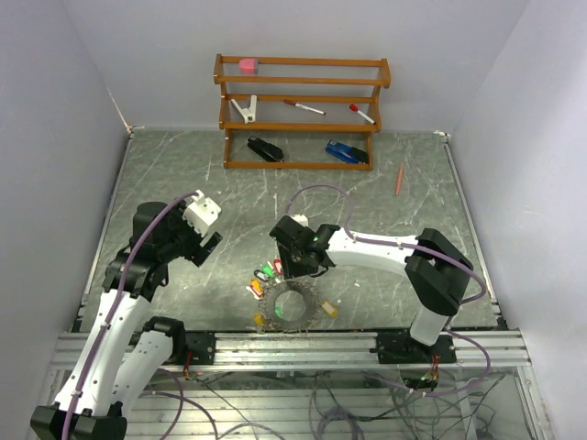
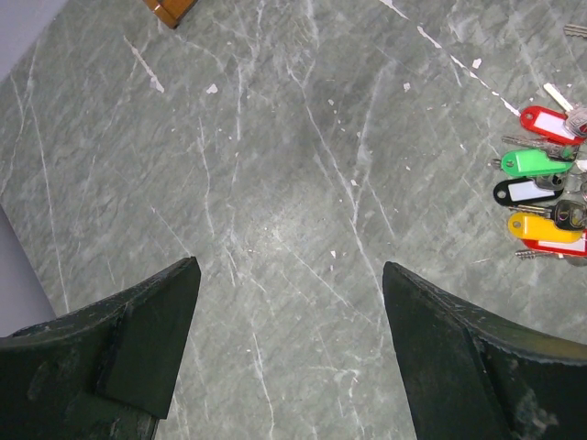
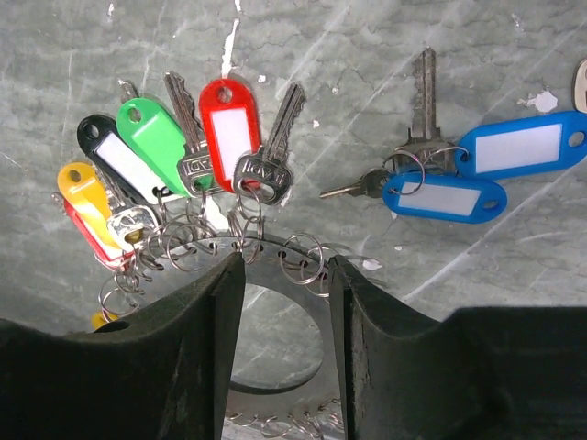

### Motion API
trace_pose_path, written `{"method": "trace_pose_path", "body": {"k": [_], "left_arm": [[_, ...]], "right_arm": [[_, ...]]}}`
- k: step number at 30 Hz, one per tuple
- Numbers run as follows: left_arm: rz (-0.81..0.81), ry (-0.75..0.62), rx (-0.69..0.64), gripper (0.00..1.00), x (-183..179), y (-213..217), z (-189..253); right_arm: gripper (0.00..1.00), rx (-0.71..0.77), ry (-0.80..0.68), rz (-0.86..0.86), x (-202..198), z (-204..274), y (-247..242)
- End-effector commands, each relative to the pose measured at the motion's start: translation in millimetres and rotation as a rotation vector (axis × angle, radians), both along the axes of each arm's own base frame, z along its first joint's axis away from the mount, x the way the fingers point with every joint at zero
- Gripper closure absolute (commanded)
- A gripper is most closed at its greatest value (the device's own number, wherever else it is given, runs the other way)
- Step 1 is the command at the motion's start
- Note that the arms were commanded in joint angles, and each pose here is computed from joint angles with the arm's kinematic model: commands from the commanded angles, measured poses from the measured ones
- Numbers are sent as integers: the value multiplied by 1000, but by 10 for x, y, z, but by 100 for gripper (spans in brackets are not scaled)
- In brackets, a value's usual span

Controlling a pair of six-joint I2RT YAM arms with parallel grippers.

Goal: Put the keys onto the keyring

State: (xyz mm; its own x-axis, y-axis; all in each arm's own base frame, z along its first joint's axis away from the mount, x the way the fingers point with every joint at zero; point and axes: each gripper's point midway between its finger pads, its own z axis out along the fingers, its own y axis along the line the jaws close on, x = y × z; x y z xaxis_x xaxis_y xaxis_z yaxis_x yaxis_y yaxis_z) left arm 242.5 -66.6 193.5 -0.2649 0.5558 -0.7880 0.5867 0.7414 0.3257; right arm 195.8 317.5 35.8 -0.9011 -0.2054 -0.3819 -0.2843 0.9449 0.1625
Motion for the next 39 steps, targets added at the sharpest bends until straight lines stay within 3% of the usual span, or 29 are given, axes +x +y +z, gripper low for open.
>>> {"method": "trace_pose_path", "body": {"k": [1, 21, 32, 39], "left_arm": [[16, -9, 0, 8, -1, 27, 26], [16, -4, -3, 9, 8, 20, 13], [3, -12, -23, 9, 14, -21, 116], [-25, -15, -94, 9, 14, -143, 330]], "right_arm": [[59, -12, 1, 4, 5, -69, -3], [66, -20, 64, -21, -125, -231, -186], [100, -18, 37, -6, -77, -137, -169], [100, 55, -108, -28, 152, 409, -92]]}}
